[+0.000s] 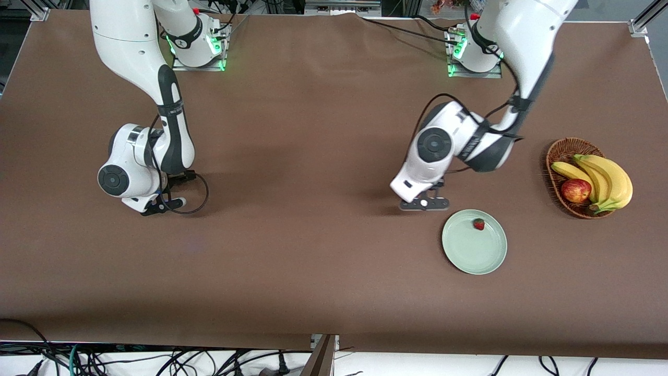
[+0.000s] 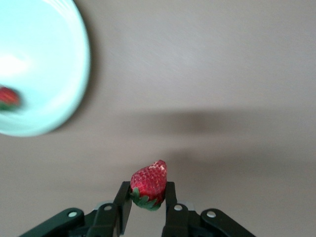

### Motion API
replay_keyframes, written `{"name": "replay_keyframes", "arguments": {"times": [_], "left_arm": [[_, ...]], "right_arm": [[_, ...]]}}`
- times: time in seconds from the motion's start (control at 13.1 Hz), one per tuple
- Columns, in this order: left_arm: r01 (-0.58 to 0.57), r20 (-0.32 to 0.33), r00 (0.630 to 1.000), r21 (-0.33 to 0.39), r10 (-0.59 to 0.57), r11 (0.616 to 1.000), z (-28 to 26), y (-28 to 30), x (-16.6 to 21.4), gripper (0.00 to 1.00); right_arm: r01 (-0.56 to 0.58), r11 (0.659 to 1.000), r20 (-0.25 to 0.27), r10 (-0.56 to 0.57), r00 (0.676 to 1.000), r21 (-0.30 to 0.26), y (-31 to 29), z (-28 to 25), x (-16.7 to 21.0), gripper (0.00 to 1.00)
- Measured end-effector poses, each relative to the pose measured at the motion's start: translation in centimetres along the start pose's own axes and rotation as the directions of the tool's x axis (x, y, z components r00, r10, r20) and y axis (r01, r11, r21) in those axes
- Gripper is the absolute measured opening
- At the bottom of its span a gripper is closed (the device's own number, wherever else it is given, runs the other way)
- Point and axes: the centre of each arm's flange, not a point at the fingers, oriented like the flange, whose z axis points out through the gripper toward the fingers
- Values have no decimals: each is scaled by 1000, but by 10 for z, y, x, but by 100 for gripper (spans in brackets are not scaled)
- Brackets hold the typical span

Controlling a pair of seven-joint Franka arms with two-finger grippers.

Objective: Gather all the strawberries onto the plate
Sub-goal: 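Drop the strawberry onto the plate while the right gripper grasps the last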

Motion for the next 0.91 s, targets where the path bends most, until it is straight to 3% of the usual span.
{"name": "replay_keyframes", "arguments": {"times": [0.08,0.15,0.46,0.76,0.91], "left_arm": [[-77,-2,997,-1,77,997,-4,-26,9,32],[-154,-1,988,-4,154,988,-4,-49,15,32],[-442,-35,897,-16,441,897,5,-96,32,32],[-647,-145,756,-14,638,763,48,-135,54,32],[-689,-171,716,-16,677,725,71,-148,59,32]], "right_arm": [[0,1000,3,0,1000,1,0,1,-1,95],[0,1000,7,0,1000,4,0,1,-1,85],[-4,1000,11,4,1000,17,1,-5,-4,36],[-4,1000,12,4,1000,23,0,-4,-4,35],[-6,999,-19,7,1000,45,-8,-12,3,35]]}}
